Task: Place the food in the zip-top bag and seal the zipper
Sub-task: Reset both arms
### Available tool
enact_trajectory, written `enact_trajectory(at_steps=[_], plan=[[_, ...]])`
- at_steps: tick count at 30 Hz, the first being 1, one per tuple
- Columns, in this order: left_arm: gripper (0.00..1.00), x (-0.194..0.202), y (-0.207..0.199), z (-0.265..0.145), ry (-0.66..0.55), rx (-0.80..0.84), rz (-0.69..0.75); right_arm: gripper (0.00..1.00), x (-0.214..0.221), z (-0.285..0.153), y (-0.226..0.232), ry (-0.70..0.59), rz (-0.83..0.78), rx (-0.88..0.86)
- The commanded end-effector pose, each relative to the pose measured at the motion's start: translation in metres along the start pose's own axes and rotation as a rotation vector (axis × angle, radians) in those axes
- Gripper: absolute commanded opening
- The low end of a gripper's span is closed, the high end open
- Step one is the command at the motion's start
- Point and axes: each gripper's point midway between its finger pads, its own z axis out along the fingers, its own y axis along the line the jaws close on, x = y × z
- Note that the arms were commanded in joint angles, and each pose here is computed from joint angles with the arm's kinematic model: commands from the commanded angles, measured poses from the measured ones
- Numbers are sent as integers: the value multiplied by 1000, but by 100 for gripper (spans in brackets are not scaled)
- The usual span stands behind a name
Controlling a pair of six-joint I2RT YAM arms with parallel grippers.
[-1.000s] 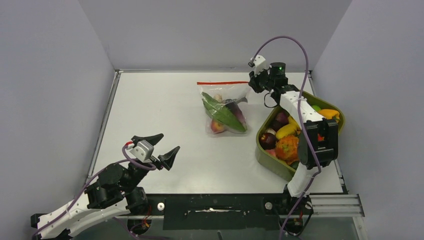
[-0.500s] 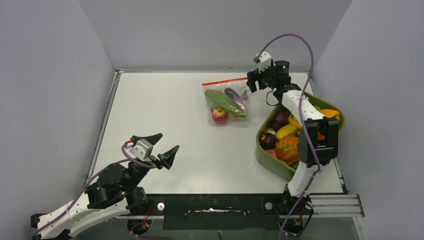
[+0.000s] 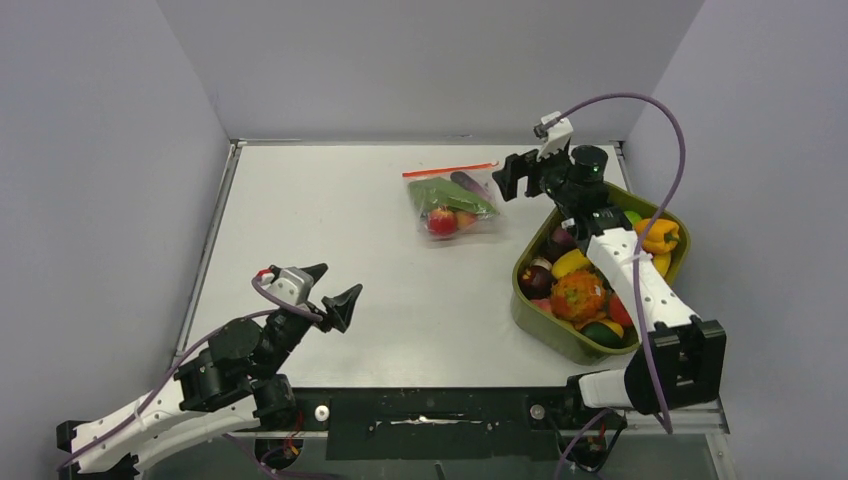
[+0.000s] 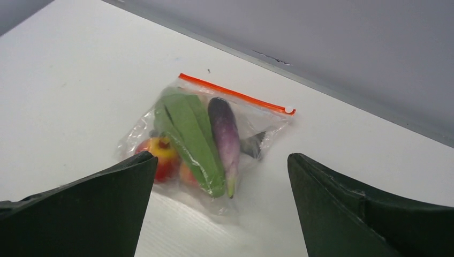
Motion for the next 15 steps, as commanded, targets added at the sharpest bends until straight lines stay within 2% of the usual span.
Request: enact_trajectory(at_steps=[1, 4, 9, 13, 15], plan=[[74, -34, 7, 2, -44, -65, -76, 98, -38, -36, 21, -133, 93, 31], [74, -37, 15, 8, -41, -144, -93, 98, -34, -57, 31, -158, 184, 56], [74, -33, 49, 14, -71, -444, -242, 98, -14, -80, 57, -118, 278, -7], [74, -27, 51, 22, -41, -507, -207, 98, 0, -93, 67, -92, 315, -13], [78, -27, 46, 28, -36, -499, -180, 98, 6, -98, 67, -77, 335, 3]])
